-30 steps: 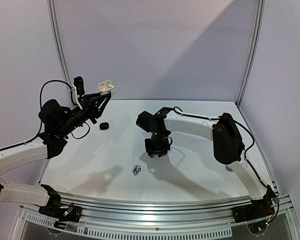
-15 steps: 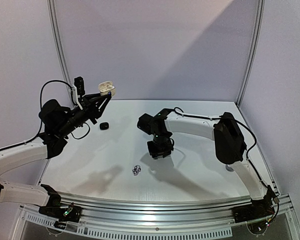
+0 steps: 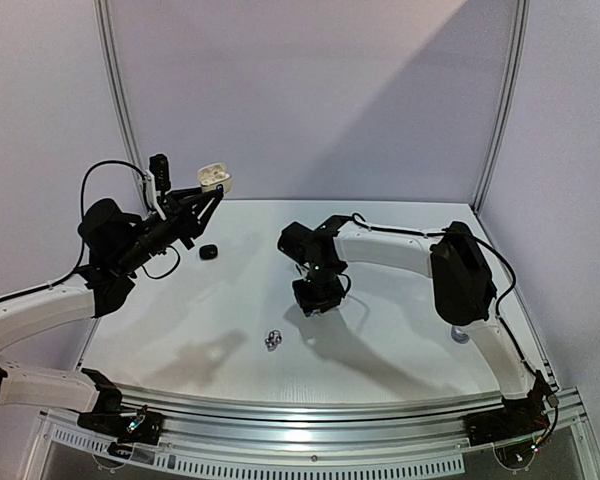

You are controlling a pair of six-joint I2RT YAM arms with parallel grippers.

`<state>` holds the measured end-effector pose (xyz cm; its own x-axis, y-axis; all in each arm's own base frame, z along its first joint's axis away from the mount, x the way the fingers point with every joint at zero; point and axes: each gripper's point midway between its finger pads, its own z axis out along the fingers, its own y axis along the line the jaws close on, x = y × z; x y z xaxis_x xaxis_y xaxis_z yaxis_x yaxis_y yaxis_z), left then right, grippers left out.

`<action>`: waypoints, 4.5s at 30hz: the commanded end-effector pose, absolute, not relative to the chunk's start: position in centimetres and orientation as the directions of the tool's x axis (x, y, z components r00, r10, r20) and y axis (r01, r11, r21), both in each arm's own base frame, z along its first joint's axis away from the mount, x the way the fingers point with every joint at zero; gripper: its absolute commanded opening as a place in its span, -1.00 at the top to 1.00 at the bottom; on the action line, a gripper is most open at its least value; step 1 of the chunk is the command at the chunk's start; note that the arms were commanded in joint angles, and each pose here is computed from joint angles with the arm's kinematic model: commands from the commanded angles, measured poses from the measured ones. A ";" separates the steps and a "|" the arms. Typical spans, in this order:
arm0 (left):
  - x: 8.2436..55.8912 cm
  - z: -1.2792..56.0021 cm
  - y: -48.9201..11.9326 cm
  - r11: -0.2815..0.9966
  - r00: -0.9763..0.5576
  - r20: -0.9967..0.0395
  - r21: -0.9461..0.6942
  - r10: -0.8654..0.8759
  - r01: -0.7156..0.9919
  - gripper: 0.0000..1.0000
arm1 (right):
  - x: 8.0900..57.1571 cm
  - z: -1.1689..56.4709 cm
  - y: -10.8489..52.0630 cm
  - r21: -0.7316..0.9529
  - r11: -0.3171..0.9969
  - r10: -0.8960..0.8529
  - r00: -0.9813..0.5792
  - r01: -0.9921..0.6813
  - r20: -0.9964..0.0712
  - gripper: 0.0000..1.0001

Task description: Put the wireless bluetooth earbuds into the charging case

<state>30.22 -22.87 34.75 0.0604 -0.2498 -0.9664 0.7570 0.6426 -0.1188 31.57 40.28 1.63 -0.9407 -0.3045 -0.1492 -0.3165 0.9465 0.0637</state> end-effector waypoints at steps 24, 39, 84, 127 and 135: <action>30.3 35.2 -22.7 0.640 0.059 -0.966 -0.119 -0.250 0.759 1.00 | 32.4 2.1 39.9 0.045 0.942 -0.321 -0.929 -0.334 -0.182 0.55; 30.4 34.8 -22.7 0.647 0.061 -0.970 -0.109 -0.236 0.755 1.00 | 33.4 4.7 41.3 0.119 0.937 -0.294 -0.925 -0.329 -0.239 1.00; 30.4 41.0 -22.9 0.700 0.352 -0.898 0.074 -0.263 0.710 1.00 | 27.5 45.5 57.8 0.189 0.286 0.251 -0.117 -0.939 -0.961 1.00; 29.7 41.0 -23.0 0.687 0.386 -0.892 0.128 -0.237 0.716 1.00 | 28.1 43.7 56.4 0.126 0.376 0.167 -0.067 -0.918 -0.984 1.00; 29.7 40.6 -23.1 0.677 0.369 -0.900 0.122 -0.233 0.725 1.00 | 27.3 47.6 55.5 0.092 0.354 0.237 -0.006 -0.931 -0.972 1.00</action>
<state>30.58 -23.09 39.36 0.3414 -0.2051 -0.9173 0.7121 0.6934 0.1100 27.71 57.14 43.97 -0.0580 0.1929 -0.9795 -0.9326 0.3396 0.1221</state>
